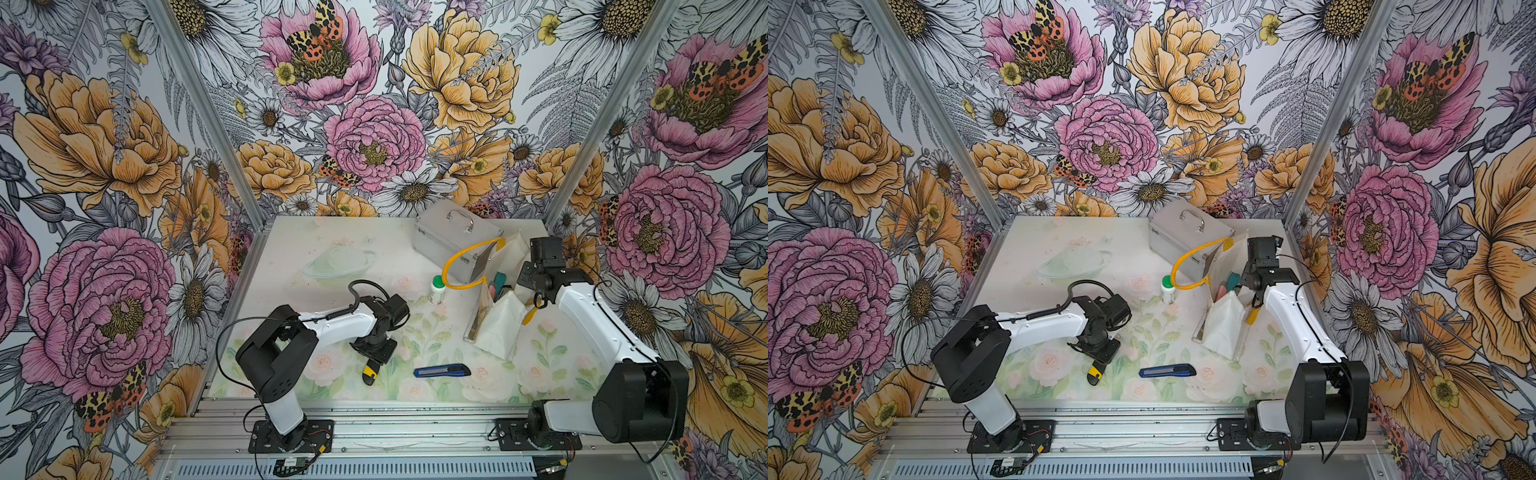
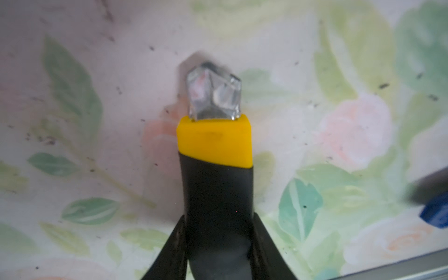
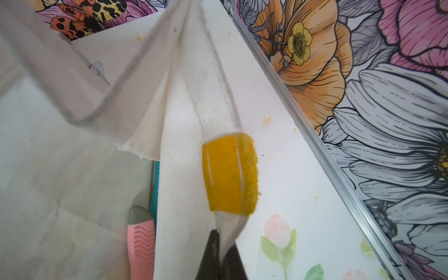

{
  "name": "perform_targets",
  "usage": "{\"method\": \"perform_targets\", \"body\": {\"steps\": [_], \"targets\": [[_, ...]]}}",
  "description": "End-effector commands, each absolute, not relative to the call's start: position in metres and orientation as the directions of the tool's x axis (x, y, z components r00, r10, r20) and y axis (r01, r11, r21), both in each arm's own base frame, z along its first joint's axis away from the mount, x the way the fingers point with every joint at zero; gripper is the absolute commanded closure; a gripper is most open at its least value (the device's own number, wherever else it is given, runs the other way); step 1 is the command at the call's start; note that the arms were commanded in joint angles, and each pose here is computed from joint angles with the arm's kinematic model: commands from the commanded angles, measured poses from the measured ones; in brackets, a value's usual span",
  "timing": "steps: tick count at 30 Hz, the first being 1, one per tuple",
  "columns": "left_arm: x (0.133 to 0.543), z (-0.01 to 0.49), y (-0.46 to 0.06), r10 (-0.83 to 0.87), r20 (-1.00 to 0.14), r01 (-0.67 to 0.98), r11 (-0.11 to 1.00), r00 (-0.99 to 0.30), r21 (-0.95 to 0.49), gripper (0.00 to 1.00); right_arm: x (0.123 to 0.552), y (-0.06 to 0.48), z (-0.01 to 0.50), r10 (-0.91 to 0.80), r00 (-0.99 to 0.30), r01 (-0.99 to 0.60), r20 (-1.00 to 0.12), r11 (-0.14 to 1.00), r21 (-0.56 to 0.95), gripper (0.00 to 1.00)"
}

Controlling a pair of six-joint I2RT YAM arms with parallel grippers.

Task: Place the art knife into the pouch
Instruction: Pick up the utility knife at the center of the board, then place the utility knife in the pouch.

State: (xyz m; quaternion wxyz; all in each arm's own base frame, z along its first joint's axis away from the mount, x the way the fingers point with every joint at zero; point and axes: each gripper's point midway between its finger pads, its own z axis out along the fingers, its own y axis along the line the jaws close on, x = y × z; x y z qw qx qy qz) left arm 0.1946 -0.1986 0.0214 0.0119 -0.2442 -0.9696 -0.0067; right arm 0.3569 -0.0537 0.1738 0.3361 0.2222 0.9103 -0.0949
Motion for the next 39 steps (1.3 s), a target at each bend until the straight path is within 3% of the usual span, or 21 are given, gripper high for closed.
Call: {"method": "perform_targets", "body": {"steps": [1,12,19,25,30,39], "targets": [[0.225,0.049,-0.212,0.467,-0.097,0.47,0.883,-0.879,-0.008,0.75,0.358,-0.058,0.176,0.338,-0.674,0.478,-0.658,0.878,-0.039,1.0],[0.316,0.167,-0.269,0.469,-0.458,0.524,0.852,-0.755,0.007,0.76,0.356,-0.059,0.173,0.341,-0.675,0.482,-0.654,0.875,-0.042,1.0],[0.372,0.21,-0.328,0.513,-0.596,0.605,0.794,-0.618,0.057,0.76,0.356,-0.058,0.175,0.339,-0.674,0.479,-0.656,0.877,-0.038,1.0],[0.393,0.243,-0.381,0.488,-0.706,0.645,0.762,-0.513,0.058,0.77,0.355,-0.06,0.178,0.337,-0.668,0.481,-0.663,0.876,-0.04,1.0],[0.406,0.297,-0.412,0.313,-0.856,0.64,0.768,-0.412,-0.027,0.77,0.356,-0.059,0.178,0.34,-0.669,0.481,-0.661,0.876,-0.035,1.0],[0.395,0.344,-0.453,0.121,-0.946,0.684,0.719,-0.3,-0.124,0.77,0.357,-0.059,0.176,0.336,-0.675,0.475,-0.657,0.879,-0.039,1.0]]}}
